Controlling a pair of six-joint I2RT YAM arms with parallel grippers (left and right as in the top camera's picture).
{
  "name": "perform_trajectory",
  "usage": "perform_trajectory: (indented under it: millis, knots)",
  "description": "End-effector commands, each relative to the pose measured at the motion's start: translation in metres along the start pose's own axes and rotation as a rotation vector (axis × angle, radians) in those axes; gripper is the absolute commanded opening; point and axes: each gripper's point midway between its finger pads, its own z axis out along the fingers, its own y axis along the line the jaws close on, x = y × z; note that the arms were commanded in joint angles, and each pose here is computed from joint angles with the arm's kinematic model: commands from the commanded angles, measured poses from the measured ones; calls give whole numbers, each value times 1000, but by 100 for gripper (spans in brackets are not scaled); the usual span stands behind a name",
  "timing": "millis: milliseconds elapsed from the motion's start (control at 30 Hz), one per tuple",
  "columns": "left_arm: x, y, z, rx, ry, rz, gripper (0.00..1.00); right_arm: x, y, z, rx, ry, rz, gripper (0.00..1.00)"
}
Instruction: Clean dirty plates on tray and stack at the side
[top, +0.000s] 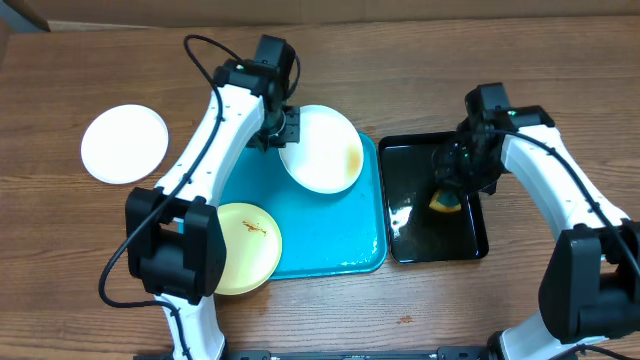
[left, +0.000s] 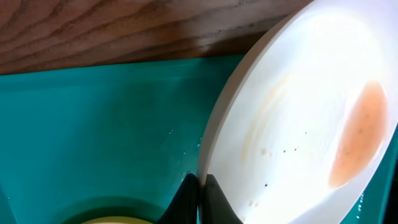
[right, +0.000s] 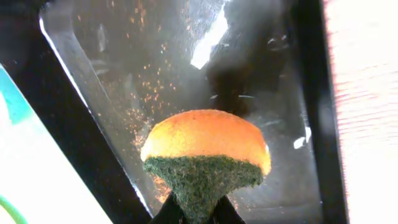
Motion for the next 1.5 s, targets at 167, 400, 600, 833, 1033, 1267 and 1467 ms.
perform_trajectory:
  millis: [167,400,600,833,1033,1267,1467]
  knots:
    - [-18,-13,-36,115,-71,19,4,-14,-2,-25,19,-82,-13,4]
    - [-27,-31,-52,136,-119,53,4,-9,-5,-22,27,-64,-10,4]
    - [-25,-57,-54,153,-143,101,4,-1,-9,-12,36,-40,-5,4]
    - [-28,-88,-58,163,-206,156,4,12,-17,0,53,5,3,4]
    - [-32,-110,-62,179,-260,196,4,27,-26,13,71,51,13,7]
    - [-45,-125,-69,96,-381,234,4,38,-32,25,78,81,18,11]
    - [-51,-135,-78,-6,-478,257,4,42,-35,34,80,84,18,17]
